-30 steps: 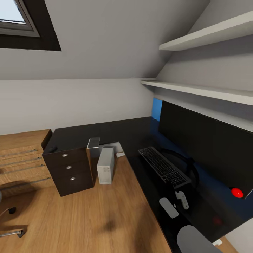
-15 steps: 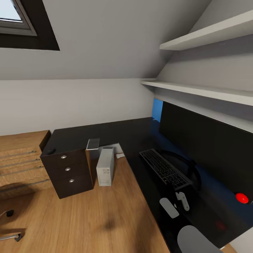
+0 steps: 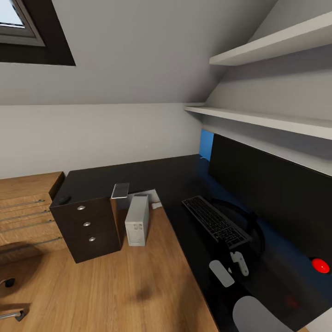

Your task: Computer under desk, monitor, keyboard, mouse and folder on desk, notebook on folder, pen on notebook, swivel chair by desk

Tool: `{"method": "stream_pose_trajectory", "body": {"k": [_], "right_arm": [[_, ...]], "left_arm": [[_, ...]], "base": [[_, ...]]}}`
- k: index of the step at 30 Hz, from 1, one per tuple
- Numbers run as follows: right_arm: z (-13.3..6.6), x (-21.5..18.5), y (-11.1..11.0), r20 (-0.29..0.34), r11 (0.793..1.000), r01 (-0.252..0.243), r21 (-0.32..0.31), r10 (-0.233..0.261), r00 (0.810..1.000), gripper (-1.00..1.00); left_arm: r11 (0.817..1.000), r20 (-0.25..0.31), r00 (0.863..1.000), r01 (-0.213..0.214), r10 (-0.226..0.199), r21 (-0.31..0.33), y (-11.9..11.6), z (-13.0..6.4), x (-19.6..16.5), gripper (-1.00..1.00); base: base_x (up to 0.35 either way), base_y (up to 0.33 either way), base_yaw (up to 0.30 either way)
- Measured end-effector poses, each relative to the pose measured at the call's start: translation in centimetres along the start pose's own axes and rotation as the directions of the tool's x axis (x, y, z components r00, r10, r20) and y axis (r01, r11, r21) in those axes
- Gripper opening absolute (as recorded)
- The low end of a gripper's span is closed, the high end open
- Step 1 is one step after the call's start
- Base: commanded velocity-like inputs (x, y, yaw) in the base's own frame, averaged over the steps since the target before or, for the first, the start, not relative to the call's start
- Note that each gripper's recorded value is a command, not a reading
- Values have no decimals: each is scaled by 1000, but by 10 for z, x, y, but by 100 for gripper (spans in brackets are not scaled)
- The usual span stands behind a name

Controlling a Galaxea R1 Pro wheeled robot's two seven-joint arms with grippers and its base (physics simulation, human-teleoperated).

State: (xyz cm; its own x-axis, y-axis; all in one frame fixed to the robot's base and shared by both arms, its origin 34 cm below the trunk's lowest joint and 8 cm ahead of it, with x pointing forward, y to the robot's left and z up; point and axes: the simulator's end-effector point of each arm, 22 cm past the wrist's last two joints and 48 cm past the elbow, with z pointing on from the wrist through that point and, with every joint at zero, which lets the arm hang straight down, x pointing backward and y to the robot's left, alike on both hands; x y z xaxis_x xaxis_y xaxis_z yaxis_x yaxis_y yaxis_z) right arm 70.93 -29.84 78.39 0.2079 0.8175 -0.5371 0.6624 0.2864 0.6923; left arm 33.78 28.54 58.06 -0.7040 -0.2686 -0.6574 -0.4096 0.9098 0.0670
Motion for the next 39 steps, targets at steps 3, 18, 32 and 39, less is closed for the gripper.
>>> {"method": "stream_pose_trajectory", "body": {"k": [3,18,32,39], "right_arm": [[0,0,0,-1,1000,-1,1,1,1000,-100],[0,-1,2,-2,1000,-9,11,9,1000,-100],[-1,-1,3,-3,1000,-11,12,11,1000,-100],[3,1,2,1,1000,-17,9,17,1000,-100]], "left_arm": [[1000,-1,1000,0,0,0,0,0,0,100],[1000,-2,1000,1,-1,-2,1,0,0,100],[1000,19,1000,24,-24,2,-4,1,-10,100],[999,28,999,40,-40,5,-8,8,-11,100]], "base": [[0,0,0],[0,0,0],[0,0,0],[0,0,0]]}}
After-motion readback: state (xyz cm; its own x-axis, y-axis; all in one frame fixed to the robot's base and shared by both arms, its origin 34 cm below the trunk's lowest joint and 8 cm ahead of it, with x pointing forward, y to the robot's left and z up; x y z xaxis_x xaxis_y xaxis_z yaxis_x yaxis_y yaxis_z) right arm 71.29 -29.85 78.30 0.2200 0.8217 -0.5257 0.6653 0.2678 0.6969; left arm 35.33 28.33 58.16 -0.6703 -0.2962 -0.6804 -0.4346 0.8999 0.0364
